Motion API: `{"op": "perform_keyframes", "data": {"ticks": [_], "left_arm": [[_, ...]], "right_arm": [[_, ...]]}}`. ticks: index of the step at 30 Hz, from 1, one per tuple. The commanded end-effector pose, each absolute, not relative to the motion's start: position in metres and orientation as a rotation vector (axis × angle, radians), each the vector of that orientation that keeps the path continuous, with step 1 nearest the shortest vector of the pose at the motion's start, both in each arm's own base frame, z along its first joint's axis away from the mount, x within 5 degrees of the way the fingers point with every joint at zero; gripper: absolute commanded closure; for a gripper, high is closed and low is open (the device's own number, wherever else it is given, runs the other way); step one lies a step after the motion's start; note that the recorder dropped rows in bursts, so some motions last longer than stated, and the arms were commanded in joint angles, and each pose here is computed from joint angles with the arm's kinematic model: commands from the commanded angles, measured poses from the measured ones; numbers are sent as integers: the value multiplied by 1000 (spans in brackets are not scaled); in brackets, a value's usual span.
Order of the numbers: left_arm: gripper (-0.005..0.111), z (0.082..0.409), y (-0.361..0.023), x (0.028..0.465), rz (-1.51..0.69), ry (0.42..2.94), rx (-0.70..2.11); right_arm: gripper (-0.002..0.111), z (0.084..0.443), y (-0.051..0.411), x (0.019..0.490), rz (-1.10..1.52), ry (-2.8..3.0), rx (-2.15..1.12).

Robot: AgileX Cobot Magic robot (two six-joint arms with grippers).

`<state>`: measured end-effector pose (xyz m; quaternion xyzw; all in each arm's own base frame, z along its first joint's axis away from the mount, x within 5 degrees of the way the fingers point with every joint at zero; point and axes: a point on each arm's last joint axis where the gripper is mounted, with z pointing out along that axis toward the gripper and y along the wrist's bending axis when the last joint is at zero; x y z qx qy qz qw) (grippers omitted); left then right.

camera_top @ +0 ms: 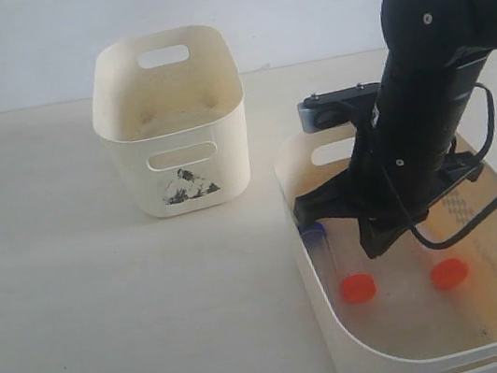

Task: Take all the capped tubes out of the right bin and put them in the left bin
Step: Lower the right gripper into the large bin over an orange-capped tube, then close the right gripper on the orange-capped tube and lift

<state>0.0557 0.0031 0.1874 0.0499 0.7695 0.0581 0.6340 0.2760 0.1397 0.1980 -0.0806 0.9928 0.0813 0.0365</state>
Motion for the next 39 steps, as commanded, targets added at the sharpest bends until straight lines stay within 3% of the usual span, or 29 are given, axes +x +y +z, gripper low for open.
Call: {"op": "perform_keyframes", "data": {"ticks": [1,22,25,30,39], "left_arm": [[102,190,3,56,124,1745,102],[102,190,3,56,124,1745,102],[102,190,3,56,124,1745,102],[102,190,3,56,124,1745,102],[102,190,3,56,124,1745,102]], "right_arm": [[108,198,137,276,214,3041,-278],[108,185,133,271,208,3031,-247],[97,185,134,272,212,3020,-246],[57,185,134,273,215,3017,-228],[57,187,137,280,257,2936,-160]]}}
